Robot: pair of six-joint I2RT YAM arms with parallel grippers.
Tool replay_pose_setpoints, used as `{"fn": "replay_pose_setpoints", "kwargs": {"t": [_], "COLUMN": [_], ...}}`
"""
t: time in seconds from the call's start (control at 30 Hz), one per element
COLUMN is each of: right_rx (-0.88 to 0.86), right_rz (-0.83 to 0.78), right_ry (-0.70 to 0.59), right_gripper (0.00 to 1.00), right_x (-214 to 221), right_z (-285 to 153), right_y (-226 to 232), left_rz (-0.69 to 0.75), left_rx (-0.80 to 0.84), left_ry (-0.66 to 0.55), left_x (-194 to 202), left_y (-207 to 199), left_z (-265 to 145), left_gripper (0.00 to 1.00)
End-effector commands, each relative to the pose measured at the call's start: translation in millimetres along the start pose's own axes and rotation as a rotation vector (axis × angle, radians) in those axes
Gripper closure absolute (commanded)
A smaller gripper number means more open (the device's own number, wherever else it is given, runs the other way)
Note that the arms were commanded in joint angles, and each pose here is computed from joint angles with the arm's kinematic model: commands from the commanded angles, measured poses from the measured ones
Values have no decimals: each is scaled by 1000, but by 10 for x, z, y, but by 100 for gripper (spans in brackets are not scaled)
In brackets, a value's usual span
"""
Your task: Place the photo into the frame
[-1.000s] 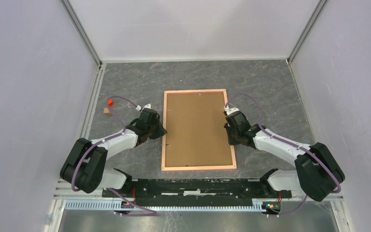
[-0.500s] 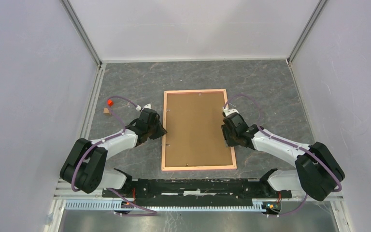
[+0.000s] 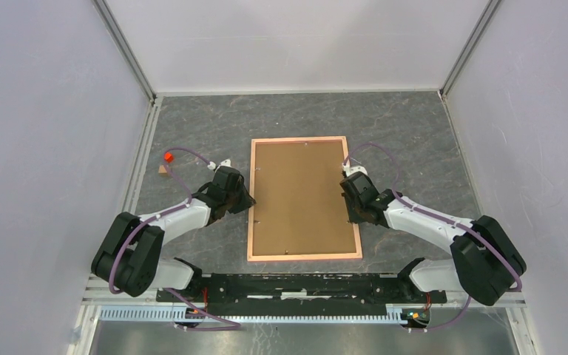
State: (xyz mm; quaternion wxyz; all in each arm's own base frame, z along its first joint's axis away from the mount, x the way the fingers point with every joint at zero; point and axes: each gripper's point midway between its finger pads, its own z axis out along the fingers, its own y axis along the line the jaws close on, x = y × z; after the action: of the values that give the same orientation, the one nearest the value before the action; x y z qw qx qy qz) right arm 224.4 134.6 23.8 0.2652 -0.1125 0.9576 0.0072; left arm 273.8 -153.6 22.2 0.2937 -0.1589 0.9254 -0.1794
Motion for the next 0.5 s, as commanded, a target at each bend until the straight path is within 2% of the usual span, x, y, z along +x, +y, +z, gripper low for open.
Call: {"fn": "replay_pose_setpoints", "kwargs": {"t": [0.0, 0.03, 0.13, 0.23, 0.33, 0.47], "right_rx": [-101, -106, -128, -168, -182, -191], "right_rz": [-46, -49, -63, -66, -74, -78], "right_ry": [60, 51, 10, -46, -93, -132], "right_gripper": [92, 87, 61, 40, 29, 25], "right_x": [136, 92, -88, -318, -571, -1004], "right_z": [-19, -22, -25, -3, 58, 213], "right_y": [220, 237, 313, 422, 481, 516], "left_rz": [-67, -67, -75, -68, -61, -85], "left_rx": [-137, -135, -118, -67, 64, 244], "left_ry": [67, 69, 78, 100, 150, 219], "left_x": [261, 271, 290, 333, 453, 682], "left_y": [386, 387, 360, 280, 99, -144], "left_z": [7, 4, -15, -42, -91, -186], "left_gripper": [98, 98, 98, 98, 91, 78]}}
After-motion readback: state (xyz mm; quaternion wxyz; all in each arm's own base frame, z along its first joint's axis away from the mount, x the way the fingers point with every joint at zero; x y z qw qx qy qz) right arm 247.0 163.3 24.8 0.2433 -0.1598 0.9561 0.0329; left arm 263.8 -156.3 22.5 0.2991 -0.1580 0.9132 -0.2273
